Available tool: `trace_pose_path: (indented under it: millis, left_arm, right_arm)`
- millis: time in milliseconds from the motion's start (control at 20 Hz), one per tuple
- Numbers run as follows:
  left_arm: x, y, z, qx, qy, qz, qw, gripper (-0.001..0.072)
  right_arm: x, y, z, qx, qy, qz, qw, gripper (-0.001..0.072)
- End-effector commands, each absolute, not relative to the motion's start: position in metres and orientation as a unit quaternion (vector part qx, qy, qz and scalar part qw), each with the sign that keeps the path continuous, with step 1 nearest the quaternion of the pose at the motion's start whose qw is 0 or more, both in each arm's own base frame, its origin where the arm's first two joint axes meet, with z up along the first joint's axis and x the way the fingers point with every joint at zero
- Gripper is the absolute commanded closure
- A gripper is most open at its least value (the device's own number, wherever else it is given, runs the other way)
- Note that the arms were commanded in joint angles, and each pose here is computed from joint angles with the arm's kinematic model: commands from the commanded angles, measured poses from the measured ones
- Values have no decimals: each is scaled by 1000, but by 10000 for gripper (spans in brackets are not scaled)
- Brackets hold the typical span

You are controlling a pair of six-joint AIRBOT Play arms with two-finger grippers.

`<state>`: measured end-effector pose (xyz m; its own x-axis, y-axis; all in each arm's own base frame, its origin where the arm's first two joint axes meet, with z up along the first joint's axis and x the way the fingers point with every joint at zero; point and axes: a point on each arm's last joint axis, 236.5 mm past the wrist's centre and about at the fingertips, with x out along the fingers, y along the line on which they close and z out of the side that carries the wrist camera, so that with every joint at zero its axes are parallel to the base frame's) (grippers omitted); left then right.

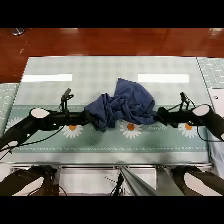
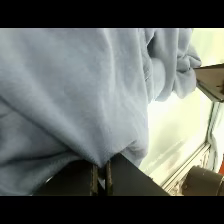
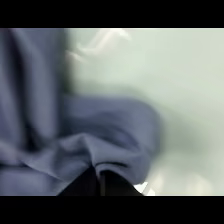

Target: Fold the shirts.

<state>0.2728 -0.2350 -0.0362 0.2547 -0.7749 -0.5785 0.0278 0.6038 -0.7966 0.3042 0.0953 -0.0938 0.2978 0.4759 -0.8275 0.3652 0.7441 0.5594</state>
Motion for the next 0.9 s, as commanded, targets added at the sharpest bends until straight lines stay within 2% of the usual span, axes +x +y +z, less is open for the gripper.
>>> trace_pose_path:
  millis: [0, 100, 200, 300, 400, 550, 700, 850]
  left_arm:
    - [291, -223, 1, -360, 516, -315, 710, 685]
    - [329, -200, 68, -365, 448, -343, 740, 685]
    - [372, -170, 164, -376, 337, -352, 788, 685]
    - [391, -143, 275, -363, 216, -370, 827, 685]
    - [382, -123, 364, -325, 127, -377, 858, 685]
    - [340, -99, 462, -242, 17, -362, 900, 685]
    - [297, -69, 503, -171, -34, -271, 947, 685]
    - [260, -57, 508, -110, -47, -179, 977, 685]
  right_arm:
    - [334, 112, -52, 333, 578, 121, 735, 684]
    - [384, 102, 34, 294, 498, 148, 802, 684]
    - [427, 94, 158, 257, 377, 172, 873, 685]
    - [432, 94, 284, 213, 266, 204, 918, 685]
    - [402, 95, 386, 158, 177, 222, 946, 685]
    - [324, 88, 482, 78, 73, 206, 973, 684]
    - [242, 72, 512, 21, 24, 157, 987, 685]
    - [172, 53, 497, -6, 44, 104, 994, 684]
